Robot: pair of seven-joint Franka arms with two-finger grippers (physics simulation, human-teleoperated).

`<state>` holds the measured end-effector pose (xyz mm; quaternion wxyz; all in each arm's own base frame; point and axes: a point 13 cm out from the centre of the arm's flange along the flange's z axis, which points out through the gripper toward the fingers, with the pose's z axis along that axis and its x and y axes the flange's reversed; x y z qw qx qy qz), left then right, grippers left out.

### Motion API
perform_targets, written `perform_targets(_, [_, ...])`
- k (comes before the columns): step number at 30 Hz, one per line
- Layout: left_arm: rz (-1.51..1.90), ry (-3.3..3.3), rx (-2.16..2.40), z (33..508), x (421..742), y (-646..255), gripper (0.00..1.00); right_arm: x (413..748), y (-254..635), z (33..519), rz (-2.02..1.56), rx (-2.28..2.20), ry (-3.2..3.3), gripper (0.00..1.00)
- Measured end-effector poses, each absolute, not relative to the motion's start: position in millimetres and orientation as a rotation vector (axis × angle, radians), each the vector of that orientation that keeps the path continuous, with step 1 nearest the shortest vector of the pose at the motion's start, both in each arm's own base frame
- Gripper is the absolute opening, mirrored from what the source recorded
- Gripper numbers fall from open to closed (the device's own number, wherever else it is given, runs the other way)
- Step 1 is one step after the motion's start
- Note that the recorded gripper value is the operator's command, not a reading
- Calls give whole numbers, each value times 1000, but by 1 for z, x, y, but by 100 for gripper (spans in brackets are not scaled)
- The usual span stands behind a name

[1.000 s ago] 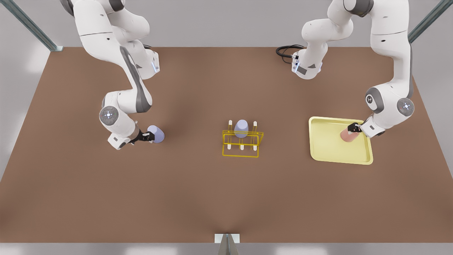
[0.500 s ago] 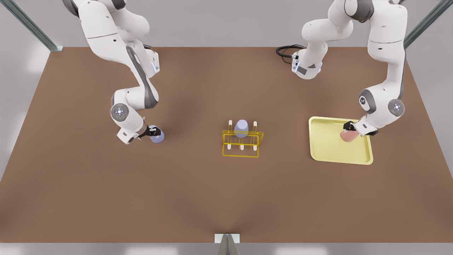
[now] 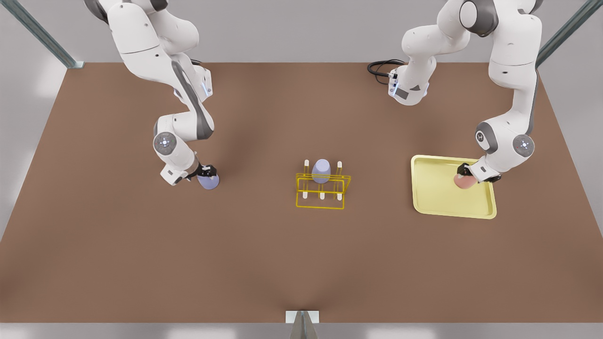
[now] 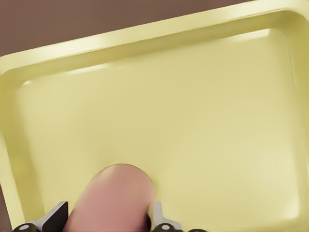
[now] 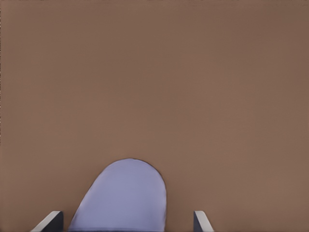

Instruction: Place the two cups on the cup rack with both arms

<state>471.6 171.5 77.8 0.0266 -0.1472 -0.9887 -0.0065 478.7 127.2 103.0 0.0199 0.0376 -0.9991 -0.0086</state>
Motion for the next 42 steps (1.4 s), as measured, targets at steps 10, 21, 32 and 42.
perform_targets(10, [-17, -3041, -453, 70, 468, 171, 83, 469, 137, 87, -34, 147, -3156, 100])
perform_targets(21, [-22, -3056, -448, 88, 477, 167, 79, 469, 142, 83, -37, 166, -3173, 100])
perform_targets(32, [-24, -3079, -591, 190, 568, 89, 81, 458, 139, 74, -26, 173, -3148, 100])
perform_targets(42, [144, -2971, -771, 241, 665, -184, 81, 458, 138, 71, -22, 178, -3143, 87])
